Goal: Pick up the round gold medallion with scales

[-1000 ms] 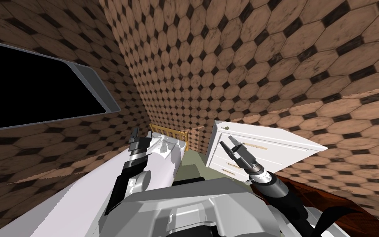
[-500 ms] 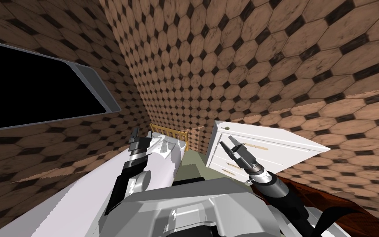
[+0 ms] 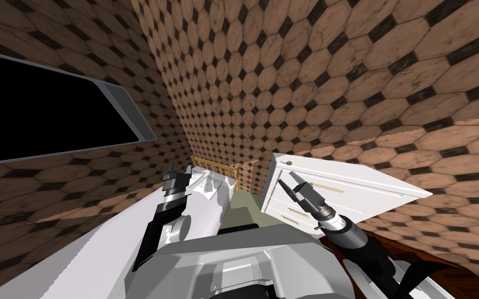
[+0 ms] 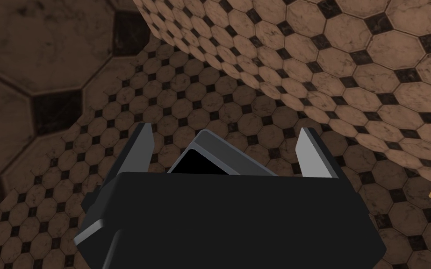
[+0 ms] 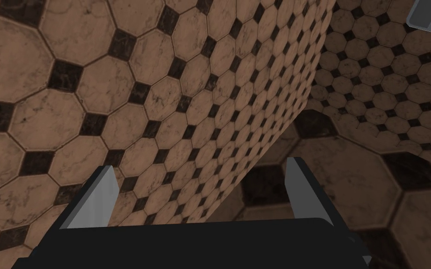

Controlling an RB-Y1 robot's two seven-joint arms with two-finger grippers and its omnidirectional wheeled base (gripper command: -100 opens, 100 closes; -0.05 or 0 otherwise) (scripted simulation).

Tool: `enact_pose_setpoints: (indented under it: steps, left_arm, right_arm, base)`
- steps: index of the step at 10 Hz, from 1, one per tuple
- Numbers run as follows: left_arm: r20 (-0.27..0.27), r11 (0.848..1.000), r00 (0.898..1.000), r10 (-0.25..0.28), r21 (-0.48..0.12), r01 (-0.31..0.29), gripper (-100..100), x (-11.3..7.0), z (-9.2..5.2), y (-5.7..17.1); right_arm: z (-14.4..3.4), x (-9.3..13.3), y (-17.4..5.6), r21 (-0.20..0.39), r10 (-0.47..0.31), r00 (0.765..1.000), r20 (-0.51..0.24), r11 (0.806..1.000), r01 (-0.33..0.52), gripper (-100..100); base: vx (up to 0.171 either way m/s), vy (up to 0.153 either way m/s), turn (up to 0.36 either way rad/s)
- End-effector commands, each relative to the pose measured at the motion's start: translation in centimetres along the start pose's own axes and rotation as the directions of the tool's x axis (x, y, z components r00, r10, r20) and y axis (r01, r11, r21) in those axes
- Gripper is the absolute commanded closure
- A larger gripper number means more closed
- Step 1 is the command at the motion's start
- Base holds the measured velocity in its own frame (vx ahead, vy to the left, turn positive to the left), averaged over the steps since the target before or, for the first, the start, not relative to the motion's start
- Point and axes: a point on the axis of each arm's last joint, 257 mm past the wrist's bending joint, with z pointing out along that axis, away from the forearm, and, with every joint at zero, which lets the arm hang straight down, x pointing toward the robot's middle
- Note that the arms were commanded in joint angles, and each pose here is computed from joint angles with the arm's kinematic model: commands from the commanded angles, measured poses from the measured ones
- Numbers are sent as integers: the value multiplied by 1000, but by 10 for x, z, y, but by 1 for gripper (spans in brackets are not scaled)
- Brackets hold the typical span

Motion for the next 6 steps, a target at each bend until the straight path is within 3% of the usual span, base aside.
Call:
enact_pose_setpoints:
  steps: [1, 6]
  left_arm:
    - [0, 1000, 1000, 0, 0, 0, 0, 0, 0, 0]
    - [0, 1000, 1000, 0, 0, 0, 0, 0, 0, 0]
  right_arm:
    - [-1, 2, -2, -3, -25, 1000, -16, 1000, 25, -100]
    - [-1, 2, -2, -3, -25, 1000, -16, 1000, 25, -100]
  base:
    - [27, -28, 89]
    - [-2, 2, -5]
